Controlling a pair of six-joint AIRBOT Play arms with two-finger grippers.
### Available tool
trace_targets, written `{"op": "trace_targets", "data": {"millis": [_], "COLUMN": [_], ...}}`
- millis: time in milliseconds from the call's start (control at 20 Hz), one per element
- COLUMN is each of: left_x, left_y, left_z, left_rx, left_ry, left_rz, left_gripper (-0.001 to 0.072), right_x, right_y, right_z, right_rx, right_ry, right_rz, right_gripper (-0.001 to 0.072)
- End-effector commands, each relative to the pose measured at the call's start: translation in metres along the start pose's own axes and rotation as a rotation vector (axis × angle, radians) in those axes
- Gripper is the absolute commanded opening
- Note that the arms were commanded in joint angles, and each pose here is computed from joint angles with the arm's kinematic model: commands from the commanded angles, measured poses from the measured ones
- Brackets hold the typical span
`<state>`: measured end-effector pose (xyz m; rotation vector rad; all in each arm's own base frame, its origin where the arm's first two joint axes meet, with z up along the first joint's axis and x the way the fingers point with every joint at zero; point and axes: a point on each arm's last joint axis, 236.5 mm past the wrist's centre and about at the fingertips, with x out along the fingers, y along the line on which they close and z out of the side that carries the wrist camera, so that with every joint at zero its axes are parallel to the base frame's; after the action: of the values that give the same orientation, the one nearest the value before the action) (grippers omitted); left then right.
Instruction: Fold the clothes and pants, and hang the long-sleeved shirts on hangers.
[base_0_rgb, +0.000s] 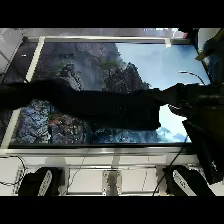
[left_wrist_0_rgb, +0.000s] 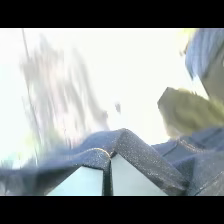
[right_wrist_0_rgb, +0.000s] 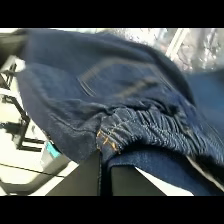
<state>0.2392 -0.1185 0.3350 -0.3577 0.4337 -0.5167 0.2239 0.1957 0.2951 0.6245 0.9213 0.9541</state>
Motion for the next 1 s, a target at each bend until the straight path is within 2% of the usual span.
{"op": "trace_targets", "data": {"millis": [0,300,550,650,800,950], "left_x": [-0.055,0.028,0.134,0.178,0.236,0.267], "left_y": [-0.038,0.053,0.130,0.152,0.180,0.177], "left_z": [0.052,-0.005,-0.076,-0.098,-0.121,-0.144], "left_rx": [0.092,-0.045,-0.119,-0.141,-0.179,-0.174], "left_ry": [-0.186,0.235,0.571,0.619,0.610,0.633], "left_rz": [0.052,0.127,0.074,0.065,0.091,0.079], "left_gripper": [0.0016,0.0016,0.0016,0.0016,0.0016,0.0016], "right_x": [-0.015,0.021,0.102,0.136,0.163,0.170], "right_y": [0.029,-0.063,-0.169,-0.217,-0.304,-0.366], "right_z": [-0.010,0.030,0.052,0.064,0.103,0.126], "right_rx": [0.131,0.288,0.378,0.373,0.353,0.342], "right_ry": [0.015,0.112,0.197,0.158,-0.033,-0.177], "right_rz": [-0.019,-0.075,-0.106,-0.131,-0.241,-0.349], "right_gripper": [0.0020,0.0021,0.0021,0.0021,0.0021,0.0021]}}
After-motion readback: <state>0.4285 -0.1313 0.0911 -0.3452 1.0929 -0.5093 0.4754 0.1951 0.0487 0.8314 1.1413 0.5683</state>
